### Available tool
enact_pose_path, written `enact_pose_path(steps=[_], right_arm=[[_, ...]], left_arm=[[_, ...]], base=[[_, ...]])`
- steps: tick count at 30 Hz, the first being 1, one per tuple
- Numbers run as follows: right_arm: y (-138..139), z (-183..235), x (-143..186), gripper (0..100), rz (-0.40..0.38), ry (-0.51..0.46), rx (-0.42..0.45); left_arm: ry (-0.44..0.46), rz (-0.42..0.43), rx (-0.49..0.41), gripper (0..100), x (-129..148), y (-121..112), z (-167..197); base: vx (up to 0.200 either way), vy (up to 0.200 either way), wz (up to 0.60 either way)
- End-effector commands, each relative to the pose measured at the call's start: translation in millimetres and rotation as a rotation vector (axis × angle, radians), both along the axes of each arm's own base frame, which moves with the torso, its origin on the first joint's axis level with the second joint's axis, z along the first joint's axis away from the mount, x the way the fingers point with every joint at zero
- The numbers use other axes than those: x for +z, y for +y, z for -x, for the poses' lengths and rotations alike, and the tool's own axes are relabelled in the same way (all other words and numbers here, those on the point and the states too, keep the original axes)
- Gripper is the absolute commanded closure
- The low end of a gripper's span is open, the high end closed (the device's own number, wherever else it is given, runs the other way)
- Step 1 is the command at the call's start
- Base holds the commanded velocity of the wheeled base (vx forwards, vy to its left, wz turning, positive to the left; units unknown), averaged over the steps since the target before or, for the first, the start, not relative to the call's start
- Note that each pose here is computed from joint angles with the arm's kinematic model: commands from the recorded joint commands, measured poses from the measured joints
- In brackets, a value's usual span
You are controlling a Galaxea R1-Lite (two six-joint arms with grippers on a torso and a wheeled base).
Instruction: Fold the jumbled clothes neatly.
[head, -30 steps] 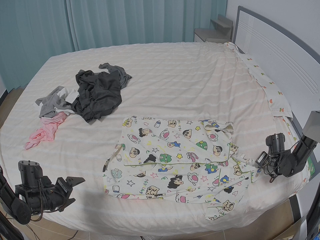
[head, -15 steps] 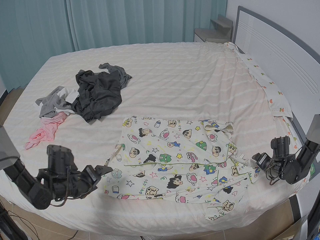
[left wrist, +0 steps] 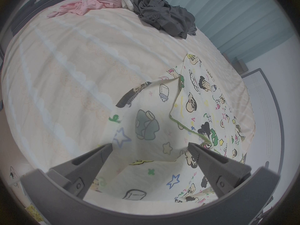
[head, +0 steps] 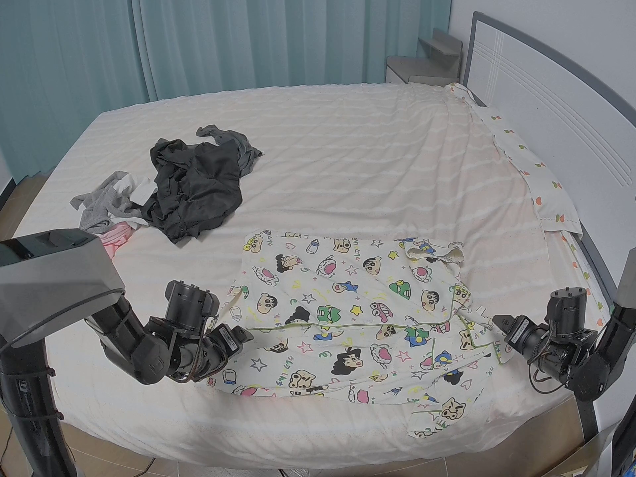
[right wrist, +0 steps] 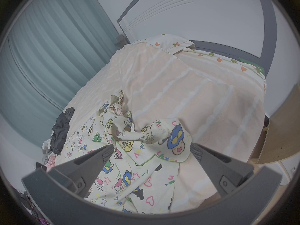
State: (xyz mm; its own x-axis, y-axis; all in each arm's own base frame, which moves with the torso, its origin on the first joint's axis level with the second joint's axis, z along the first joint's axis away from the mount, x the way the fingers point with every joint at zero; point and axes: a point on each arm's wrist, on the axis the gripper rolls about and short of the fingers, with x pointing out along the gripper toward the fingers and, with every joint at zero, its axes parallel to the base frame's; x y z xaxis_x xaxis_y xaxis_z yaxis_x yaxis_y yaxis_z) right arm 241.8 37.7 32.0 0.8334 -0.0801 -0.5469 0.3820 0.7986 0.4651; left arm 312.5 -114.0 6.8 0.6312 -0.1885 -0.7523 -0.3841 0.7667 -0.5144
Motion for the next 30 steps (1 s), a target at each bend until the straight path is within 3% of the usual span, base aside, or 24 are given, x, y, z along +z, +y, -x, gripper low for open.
enact_pose_path(steps=[1, 11, 12, 17, 30], right_arm=[[0, 2, 0, 0, 0.001, 0.005, 0.000], [-6, -3, -15, 0, -0.003, 0.056, -0.029], [-7, -3, -17, 0, -0.002, 0.062, -0.035], [-11, -4, -19, 0, -0.005, 0.071, -0.044], [-10, -4, -17, 0, -0.005, 0.063, -0.042]], left_arm=[[0.004, 0.005, -0.002, 0, -4, -3, -4], [0.015, 0.057, 0.010, 0, -3, -16, 0], [0.014, 0.056, 0.011, 100, -3, -16, 0], [0.005, 0.054, 0.005, 100, 1, -17, 3], [-0.151, 0.072, 0.042, 100, 51, -11, 10]], base=[[0.000, 0.000, 0.00], [0.000, 0.000, 0.00], [0.000, 0.000, 0.00], [0.000, 0.000, 0.00], [0.000, 0.000, 0.00]])
